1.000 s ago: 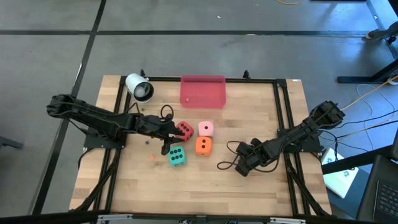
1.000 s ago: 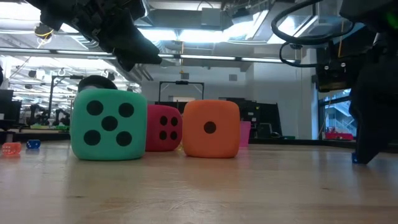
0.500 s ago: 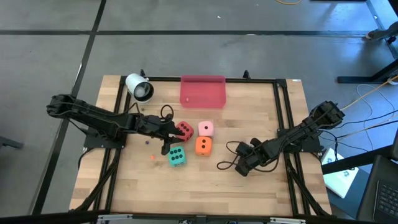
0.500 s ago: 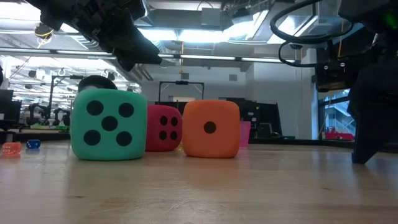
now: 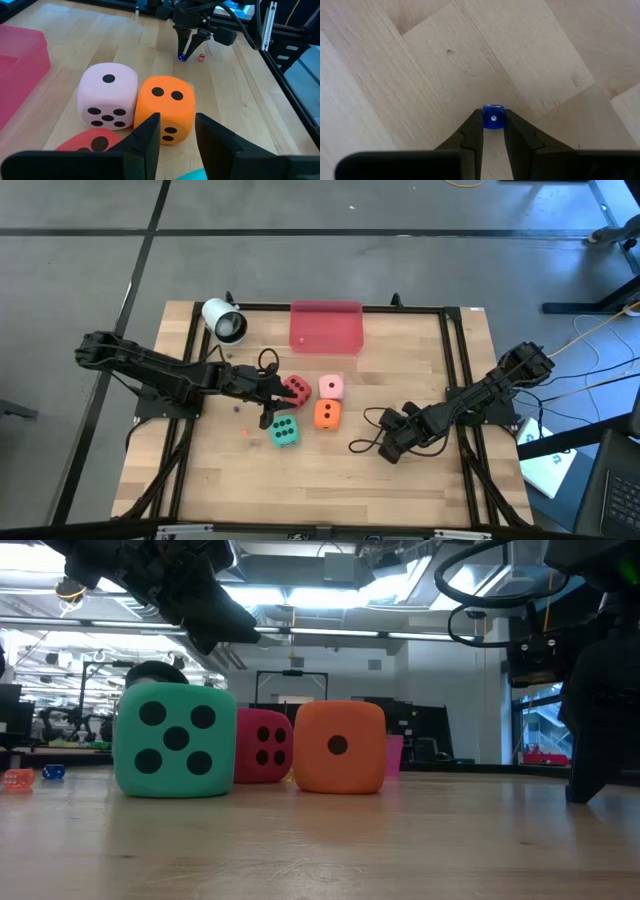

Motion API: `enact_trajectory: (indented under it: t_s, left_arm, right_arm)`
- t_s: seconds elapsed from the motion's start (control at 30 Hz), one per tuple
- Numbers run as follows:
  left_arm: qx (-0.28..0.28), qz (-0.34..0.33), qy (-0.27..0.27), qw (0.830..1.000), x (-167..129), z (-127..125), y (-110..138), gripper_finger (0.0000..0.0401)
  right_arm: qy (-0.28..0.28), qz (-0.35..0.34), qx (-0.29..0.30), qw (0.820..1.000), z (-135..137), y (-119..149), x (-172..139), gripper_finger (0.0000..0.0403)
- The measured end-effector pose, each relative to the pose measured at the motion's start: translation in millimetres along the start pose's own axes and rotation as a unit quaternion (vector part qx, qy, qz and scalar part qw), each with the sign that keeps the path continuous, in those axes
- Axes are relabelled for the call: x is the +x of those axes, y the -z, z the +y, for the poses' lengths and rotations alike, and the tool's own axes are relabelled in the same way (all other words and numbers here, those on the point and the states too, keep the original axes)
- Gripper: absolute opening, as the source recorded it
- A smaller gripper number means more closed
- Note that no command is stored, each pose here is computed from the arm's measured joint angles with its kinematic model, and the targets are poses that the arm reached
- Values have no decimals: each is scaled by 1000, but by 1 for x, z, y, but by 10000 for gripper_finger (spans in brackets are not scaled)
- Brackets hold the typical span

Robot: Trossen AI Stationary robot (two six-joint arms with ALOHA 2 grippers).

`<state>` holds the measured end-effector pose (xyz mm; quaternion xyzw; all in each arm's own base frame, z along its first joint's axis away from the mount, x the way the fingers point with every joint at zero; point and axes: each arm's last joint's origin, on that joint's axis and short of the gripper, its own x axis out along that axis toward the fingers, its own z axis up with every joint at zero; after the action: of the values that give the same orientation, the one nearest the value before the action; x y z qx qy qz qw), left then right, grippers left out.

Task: Pick & Place Dice
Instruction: Put the right blue die into the pink bin

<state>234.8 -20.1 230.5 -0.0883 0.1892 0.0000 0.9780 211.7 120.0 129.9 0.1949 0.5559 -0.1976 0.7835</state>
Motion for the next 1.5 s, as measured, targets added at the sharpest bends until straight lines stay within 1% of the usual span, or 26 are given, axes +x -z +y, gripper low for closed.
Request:
enact_trajectory:
  t_s: [0.23,0.4,0.5,0.63,0.83,0.93,1.07,1.17,1.3,1.4,1.5]
  left_arm:
    - [-9,0,0,1000,0,0,0,116]
    - [-9,0,0,1000,0,0,0,116]
    - [-9,0,0,1000,0,0,0,118]
    - [-9,0,0,1000,0,0,0,116]
    - [-24,-1,-4,1000,0,2,0,116]
    - [-34,-10,-7,999,-2,4,-3,114]
    - [-56,-56,1,997,-6,5,-13,114]
    - [-68,-98,25,993,-8,2,-22,114]
    - [-97,-140,40,985,-10,3,-31,113]
    - [-130,-158,30,978,-11,10,-35,115]
    - [-158,-172,32,972,-12,17,-39,116]
  right_arm:
    - [-2,2,-10,1000,0,0,-1,61]
    - [-12,-17,-37,999,12,-11,-13,61]
    - [-2,-35,-59,998,19,-21,-24,61]
    - [26,-73,-96,992,30,-36,-46,61]
    - [74,-142,-151,975,43,-59,-84,60]
    - [99,-180,-178,962,47,-68,-100,60]
    - [137,-228,-223,938,51,-77,-114,60]
    - [178,-259,-256,914,51,-81,-120,60]
    - [233,-302,-298,875,54,-86,-122,60]
    - [245,-325,-333,850,59,-94,-119,60]
    - [233,-337,-367,835,63,-106,-118,60]
